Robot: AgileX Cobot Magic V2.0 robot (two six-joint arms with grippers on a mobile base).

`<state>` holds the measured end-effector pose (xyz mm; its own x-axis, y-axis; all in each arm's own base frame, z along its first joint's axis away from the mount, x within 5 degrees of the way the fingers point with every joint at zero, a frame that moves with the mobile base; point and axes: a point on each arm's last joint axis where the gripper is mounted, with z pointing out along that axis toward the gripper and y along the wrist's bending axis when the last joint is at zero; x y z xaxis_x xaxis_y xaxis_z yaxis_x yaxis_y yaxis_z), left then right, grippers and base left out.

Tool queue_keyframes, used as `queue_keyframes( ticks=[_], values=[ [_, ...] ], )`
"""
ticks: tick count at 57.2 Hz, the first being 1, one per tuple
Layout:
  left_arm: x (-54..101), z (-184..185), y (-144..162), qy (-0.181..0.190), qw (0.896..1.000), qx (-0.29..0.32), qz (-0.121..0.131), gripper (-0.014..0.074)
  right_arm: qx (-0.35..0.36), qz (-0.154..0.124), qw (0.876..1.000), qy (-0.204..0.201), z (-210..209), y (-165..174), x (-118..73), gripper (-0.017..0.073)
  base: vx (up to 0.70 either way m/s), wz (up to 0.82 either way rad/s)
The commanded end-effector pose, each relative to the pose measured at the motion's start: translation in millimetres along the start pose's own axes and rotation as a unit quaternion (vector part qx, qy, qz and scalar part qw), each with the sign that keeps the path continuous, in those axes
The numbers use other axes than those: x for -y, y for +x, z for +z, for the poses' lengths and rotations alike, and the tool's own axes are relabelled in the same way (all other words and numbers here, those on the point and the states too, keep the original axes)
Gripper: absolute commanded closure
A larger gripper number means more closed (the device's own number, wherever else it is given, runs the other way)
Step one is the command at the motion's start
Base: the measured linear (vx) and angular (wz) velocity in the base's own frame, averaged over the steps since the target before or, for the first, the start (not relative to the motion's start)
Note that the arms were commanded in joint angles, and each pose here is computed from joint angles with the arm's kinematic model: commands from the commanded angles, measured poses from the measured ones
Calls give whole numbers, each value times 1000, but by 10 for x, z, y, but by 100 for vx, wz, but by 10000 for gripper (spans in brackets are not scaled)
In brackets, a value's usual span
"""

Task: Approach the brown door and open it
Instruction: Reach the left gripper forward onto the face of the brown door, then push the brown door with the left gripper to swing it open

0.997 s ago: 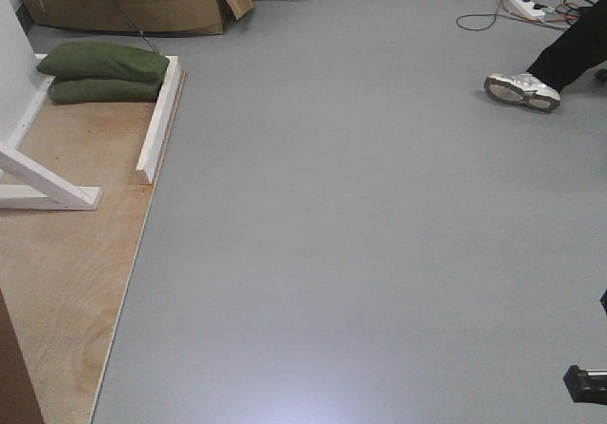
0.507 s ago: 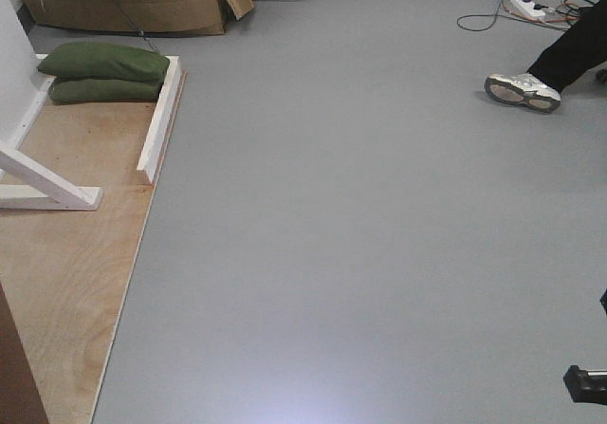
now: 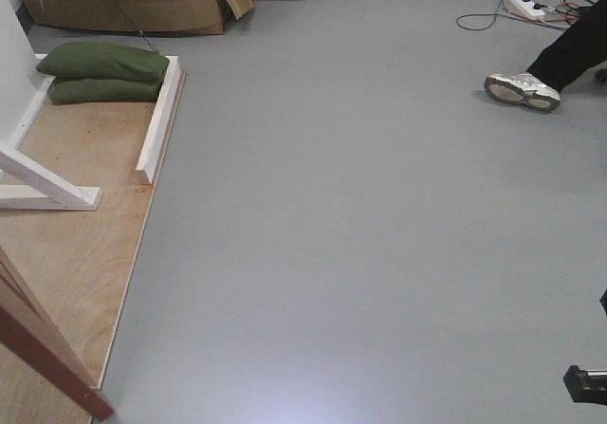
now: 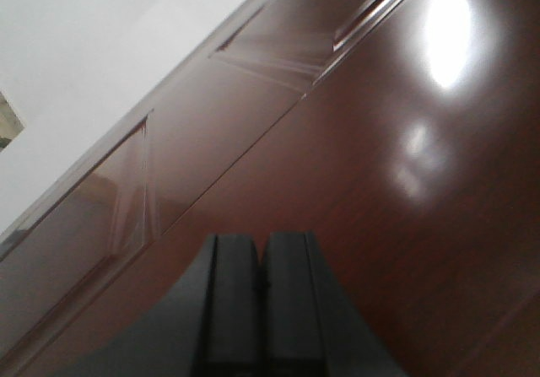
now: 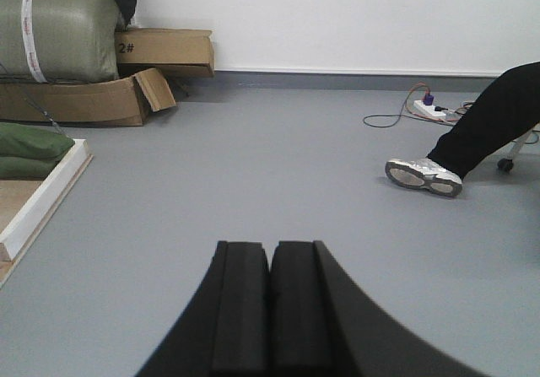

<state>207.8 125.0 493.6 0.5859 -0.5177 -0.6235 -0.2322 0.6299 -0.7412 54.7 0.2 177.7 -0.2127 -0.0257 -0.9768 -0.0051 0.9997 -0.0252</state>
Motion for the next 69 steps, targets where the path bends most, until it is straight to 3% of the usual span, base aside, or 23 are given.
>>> queue_keyframes(
  ticks=[1,18,25,41,52,69],
  values=[
    [124,-19,-37,30,999,-9,31,600,32,-5,999,3,11,-56,5,559,0,0],
    [300,-20,168,67,992,-28,100,600,32,-5,999,3,11,-56,5,559,0,0],
    [391,82,350,86,989,-59,106,600,32,-5,999,3,11,-56,5,559,0,0],
    [658,310,617,160,966,-142,143,600,32,-5,999,3,11,-56,5,559,0,0],
    [640,393,784,175,955,-184,156,600,32,-5,999,3,11,-56,5,559,0,0],
    [516,535,1014,161,950,-216,158,600,32,-5,999,3,11,-55,5,559,0,0]
  ],
)
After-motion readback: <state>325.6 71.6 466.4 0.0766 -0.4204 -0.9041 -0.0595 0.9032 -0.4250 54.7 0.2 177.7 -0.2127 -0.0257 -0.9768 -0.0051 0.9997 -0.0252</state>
